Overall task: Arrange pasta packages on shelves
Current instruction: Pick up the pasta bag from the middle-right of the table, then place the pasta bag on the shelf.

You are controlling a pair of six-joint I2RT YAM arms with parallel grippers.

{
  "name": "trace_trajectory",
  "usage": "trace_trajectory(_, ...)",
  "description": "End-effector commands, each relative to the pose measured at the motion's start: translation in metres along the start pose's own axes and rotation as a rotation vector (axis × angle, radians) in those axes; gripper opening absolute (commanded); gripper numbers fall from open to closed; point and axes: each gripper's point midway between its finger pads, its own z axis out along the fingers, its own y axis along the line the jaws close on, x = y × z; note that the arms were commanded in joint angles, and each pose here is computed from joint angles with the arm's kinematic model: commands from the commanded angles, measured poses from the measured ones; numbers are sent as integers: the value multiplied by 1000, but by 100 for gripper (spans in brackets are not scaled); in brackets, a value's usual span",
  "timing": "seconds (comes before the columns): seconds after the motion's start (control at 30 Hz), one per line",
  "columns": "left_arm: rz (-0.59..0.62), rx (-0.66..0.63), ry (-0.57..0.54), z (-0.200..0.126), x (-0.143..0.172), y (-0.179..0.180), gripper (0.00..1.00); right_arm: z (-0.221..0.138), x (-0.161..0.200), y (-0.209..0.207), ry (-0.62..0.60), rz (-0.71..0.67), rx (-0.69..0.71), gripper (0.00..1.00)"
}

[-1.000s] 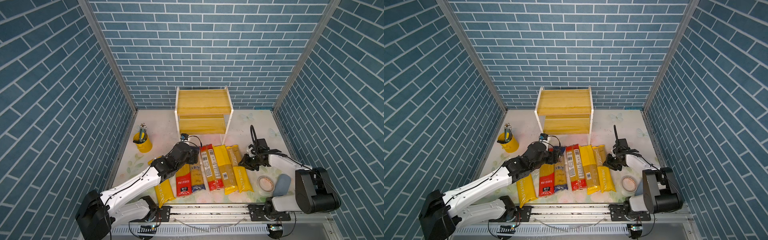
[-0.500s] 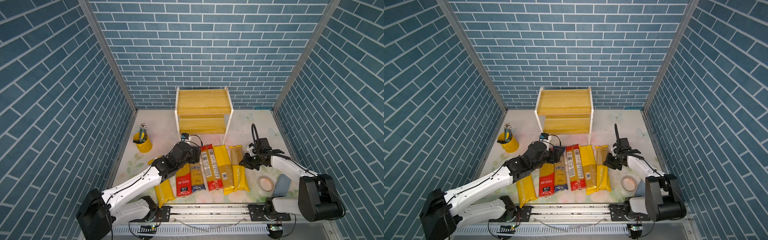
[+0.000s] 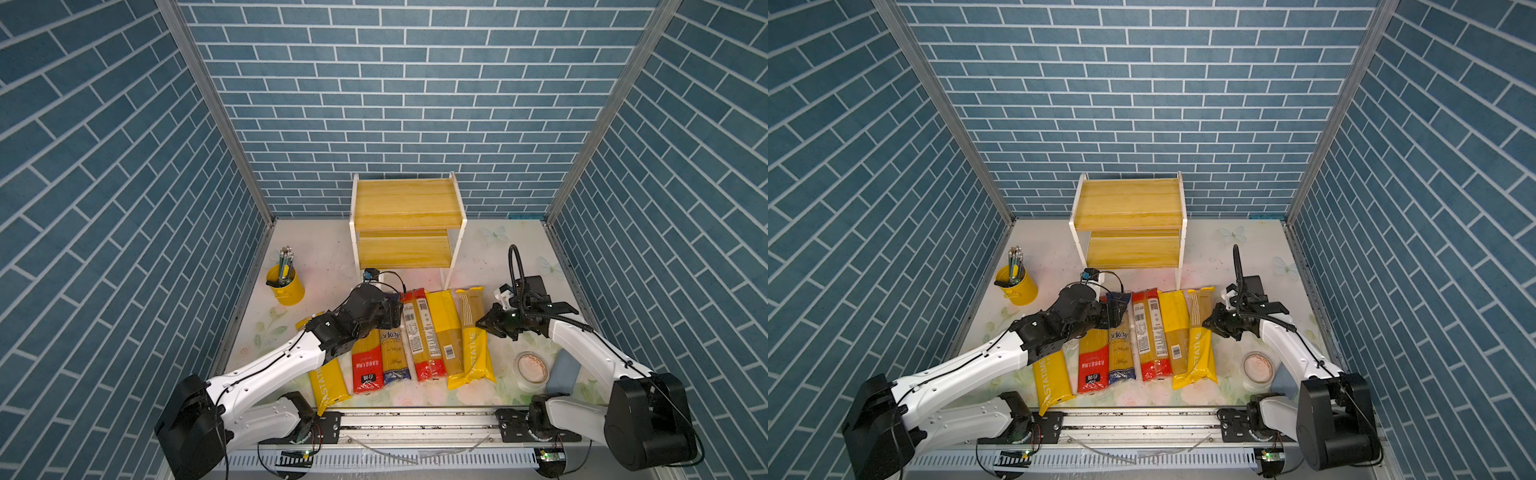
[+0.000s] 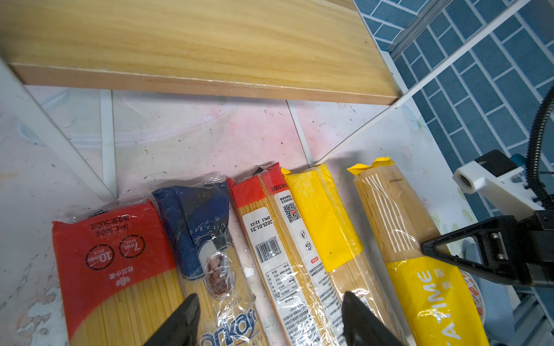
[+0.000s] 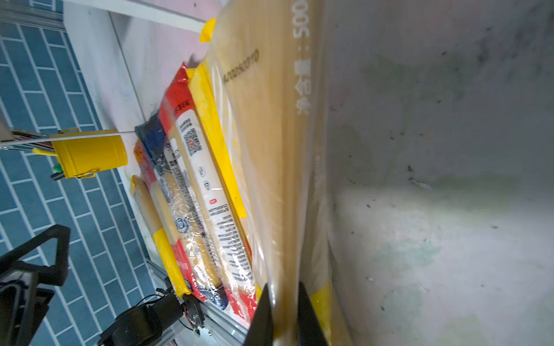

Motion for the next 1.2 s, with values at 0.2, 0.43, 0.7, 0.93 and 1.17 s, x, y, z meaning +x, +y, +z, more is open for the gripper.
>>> trace_trajectory(0.2,-44,167,56,-2,-4,-43,79,-20,-8,100,-58,-145,-306,0)
trace_trajectory(0.43,-105,247,92,0,-3,-58,88,-19,6,154,-43,-281,-410,0)
trace_trajectory(0.7,-223,325,75,13,-6,-65,94,-13,22,192,-5,-366,-489,0)
trace_trajectory(0.93,-304,350,57,25,-9,-61,97,-20,41,217,11,-432,-551,0)
trace_trajectory(1.17,-306,389,34,38,-24,-72,95,-28,48,230,10,-466,-592,0)
